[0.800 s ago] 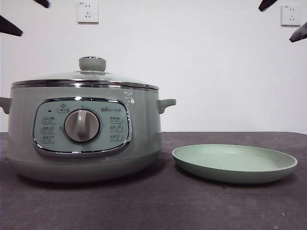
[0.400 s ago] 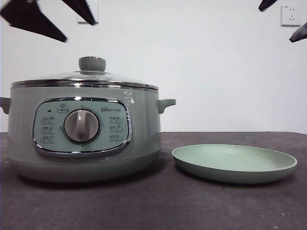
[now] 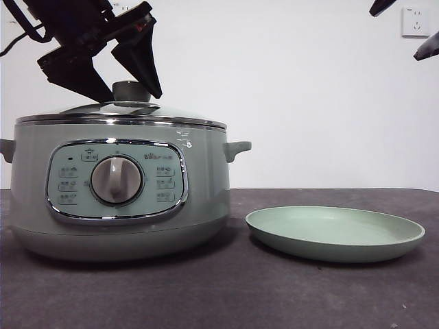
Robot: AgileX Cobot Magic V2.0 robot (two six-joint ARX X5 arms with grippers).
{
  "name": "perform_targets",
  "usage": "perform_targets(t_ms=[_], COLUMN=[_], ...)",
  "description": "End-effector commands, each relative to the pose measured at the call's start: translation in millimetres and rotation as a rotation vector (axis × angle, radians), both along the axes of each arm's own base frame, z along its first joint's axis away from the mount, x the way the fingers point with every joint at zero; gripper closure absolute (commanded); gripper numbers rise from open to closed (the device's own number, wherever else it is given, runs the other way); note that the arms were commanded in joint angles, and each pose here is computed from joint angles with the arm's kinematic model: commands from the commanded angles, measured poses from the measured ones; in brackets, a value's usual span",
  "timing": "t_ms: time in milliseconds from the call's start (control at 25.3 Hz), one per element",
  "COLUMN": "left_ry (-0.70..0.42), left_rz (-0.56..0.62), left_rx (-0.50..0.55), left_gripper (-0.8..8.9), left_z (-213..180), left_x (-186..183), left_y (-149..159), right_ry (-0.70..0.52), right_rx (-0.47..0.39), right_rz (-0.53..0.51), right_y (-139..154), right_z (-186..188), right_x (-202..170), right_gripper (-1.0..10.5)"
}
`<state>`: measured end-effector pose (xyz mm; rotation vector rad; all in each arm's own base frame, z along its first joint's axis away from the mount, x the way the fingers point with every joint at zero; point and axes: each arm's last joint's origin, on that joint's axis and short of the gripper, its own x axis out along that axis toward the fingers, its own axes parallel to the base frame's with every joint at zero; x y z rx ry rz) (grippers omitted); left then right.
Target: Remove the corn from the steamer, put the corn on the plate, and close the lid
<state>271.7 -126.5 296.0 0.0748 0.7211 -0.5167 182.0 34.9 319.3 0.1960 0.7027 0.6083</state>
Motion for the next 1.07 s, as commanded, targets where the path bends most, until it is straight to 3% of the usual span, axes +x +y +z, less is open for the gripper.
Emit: perform_targets(t_ms=[40, 79, 356, 514, 672, 909, 1067], left_ry=[0.001, 0.004, -0.042, -0.174, -0.348, -0.548, -0.596], left_rz=[-0.013, -0.024, -0.003, 0.061, 0.140, 0.272, 0.341], left_rx=[0.013, 0.028, 0.037, 0.001, -0.031, -0.067, -0.055], left_gripper=[6.94, 8.15, 8.22, 8.22, 8.22, 8.22, 8.22], left_z=[-2.1, -2.9, 7.8, 44.7, 83.2, 121.7, 128.7], left_x=[-0.5, -1.1, -3.6, -22.0, -58.2, -121.5, -148.0], left_y=[-1.1, -0.7, 4.3, 18.7, 37.2, 68.1, 81.5], right_ry=[-0.003, -0.003, 0.011, -0.003, 0.010, 0.067, 0.070], right_rx=[0.004, 0.004, 0.025, 0.047, 0.088, -0.038, -0.156], right_rz=[-0.006, -0.006, -0.008, 0.071, 0.172, 0.318, 0.360], right_y=[-0.4, -0.4, 1.9, 20.6, 58.8, 135.9, 174.2], right_z=[0.6, 0.7, 1.0, 1.9, -4.1, -5.8, -2.5], right_x=[0.3, 0.2, 0.1, 2.7, 15.3, 41.4, 56.2], right_gripper=[5.4, 5.4, 5.4, 5.4, 5.4, 5.4, 5.4])
